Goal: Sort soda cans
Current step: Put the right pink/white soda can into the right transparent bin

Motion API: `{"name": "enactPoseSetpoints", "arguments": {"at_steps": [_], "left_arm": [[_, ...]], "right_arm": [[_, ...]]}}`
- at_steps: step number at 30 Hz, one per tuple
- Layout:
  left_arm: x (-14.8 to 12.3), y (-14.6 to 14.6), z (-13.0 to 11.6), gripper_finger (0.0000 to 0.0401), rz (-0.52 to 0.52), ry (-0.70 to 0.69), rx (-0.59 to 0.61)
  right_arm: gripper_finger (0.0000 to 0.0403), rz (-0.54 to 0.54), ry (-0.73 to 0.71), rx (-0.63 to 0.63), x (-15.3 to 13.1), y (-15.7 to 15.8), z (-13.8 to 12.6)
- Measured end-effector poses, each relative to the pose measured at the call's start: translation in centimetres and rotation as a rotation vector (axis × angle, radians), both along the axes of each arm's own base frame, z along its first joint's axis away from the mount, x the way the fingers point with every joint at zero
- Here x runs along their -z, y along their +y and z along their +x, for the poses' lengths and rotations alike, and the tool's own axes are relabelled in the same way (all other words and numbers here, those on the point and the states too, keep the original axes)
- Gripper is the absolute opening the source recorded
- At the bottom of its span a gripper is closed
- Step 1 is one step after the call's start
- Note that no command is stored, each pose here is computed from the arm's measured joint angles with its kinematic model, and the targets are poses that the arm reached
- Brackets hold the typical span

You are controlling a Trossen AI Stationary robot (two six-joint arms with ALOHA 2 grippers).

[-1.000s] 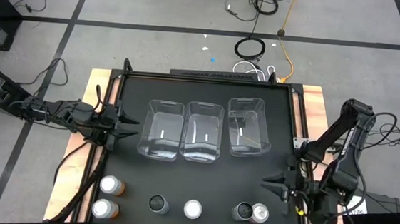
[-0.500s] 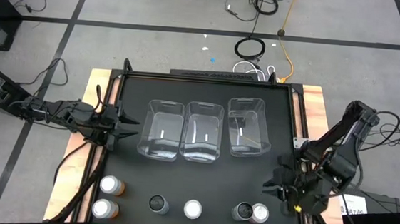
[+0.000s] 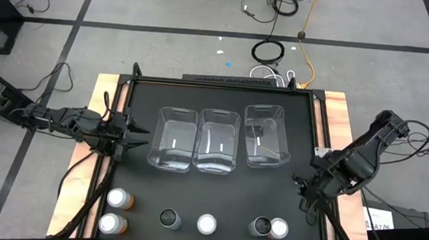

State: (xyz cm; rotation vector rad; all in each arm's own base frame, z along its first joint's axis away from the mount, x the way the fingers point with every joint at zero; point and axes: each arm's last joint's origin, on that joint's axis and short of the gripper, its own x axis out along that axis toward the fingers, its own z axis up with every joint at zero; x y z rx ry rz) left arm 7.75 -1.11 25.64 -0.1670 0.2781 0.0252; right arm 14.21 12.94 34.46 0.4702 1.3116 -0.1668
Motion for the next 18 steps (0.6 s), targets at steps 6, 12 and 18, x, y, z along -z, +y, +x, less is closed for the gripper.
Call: {"name": "enactPoseSetpoints", "arguments": {"at_steps": [6,12,18], "left_arm": [[0.0,0.0,0.0,0.0198,0.0,0.0,0.0],[0.27,0.02,-0.08,0.0198,0.007,0.029,0.0],[0.33,0.02,-0.09,0.0198,0.008,0.035,0.0]], "right_arm": [[0.0096,0.022,0.021,-0.007,0.01,0.0,-0.01],[0.017,0.045,0.044,-0.037,0.01,0.08,-0.09],[0.0252,-0.016,-0.008,-0.039,0.0,-0.08,0.05]]}}
